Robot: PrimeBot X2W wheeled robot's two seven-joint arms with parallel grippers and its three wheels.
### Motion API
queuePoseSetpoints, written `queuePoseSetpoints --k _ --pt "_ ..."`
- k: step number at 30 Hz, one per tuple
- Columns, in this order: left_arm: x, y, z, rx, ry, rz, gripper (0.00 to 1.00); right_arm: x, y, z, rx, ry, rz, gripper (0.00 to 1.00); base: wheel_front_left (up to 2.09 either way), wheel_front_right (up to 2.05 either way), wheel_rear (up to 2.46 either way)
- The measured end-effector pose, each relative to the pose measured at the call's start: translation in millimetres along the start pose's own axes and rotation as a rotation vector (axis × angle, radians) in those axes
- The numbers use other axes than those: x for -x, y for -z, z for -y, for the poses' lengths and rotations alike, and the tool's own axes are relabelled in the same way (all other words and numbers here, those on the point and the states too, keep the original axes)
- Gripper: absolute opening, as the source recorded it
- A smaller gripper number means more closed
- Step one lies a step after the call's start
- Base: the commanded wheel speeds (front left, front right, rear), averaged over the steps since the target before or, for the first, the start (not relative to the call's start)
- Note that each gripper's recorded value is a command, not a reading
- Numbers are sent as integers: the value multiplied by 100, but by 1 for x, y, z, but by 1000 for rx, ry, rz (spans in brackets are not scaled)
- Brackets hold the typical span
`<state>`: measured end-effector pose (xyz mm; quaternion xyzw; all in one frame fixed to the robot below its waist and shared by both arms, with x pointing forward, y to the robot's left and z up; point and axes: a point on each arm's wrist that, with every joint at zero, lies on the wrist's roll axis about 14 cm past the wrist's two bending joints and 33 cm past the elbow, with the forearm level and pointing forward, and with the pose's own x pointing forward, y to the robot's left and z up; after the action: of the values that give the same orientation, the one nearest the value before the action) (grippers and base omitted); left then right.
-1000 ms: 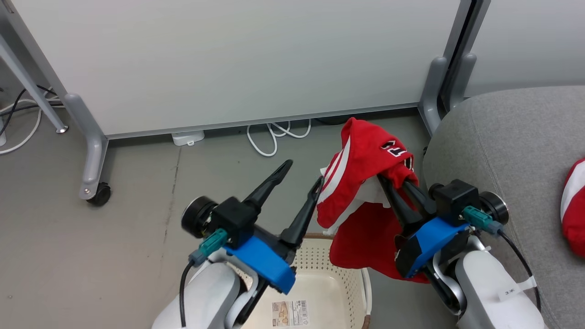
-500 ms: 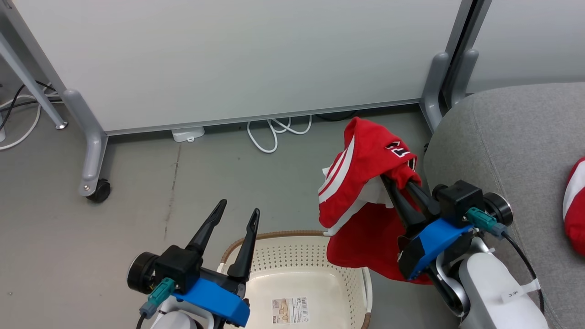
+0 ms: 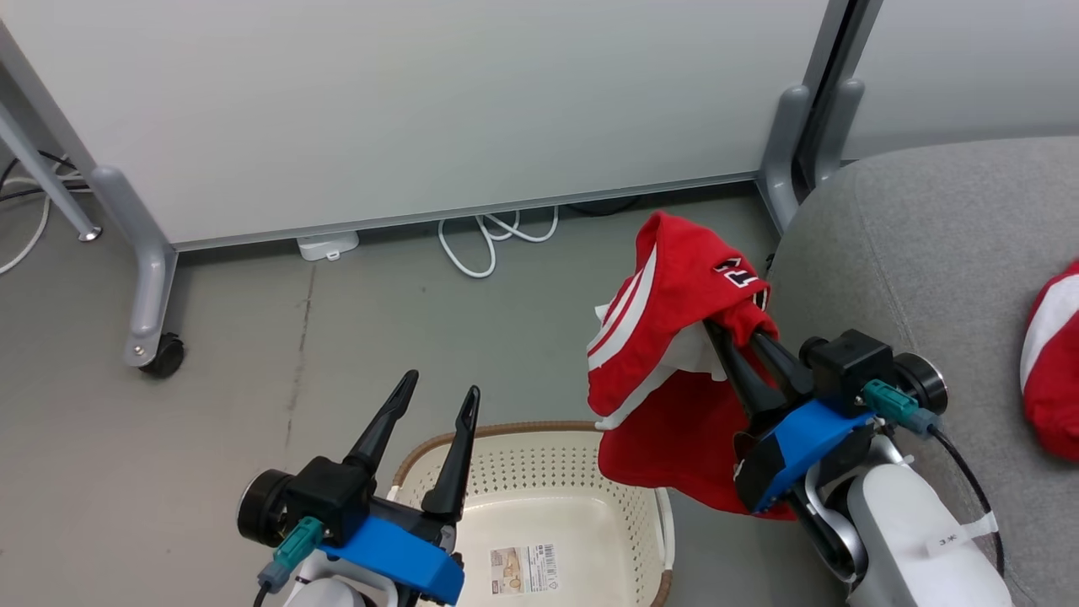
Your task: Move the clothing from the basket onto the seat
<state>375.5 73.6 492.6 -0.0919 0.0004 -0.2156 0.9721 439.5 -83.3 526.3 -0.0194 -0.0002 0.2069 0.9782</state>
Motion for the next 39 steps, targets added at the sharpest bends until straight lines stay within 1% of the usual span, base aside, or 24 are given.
queuePoseSetpoints --k 5,9,19,26,33,39 --pt "-8 4 6 0 33 -12 100 8 1 11 -7 40 -2 0 0 0 0" --pt "-19 10 18 4 84 -28 100 20 4 29 -8 96 -7 0 0 0 0" --pt "-55 25 70 20 275 -59 100 70 13 88 -15 304 -27 0 0 0 0" --pt "-70 40 106 33 402 -94 100 109 21 115 -26 432 -46 0 0 0 0" --pt "-80 52 132 44 490 -118 100 139 28 132 -32 527 -62 0 0 0 0" --pt "-82 55 144 50 527 -126 100 152 29 138 -32 566 -67 0 0 0 0"
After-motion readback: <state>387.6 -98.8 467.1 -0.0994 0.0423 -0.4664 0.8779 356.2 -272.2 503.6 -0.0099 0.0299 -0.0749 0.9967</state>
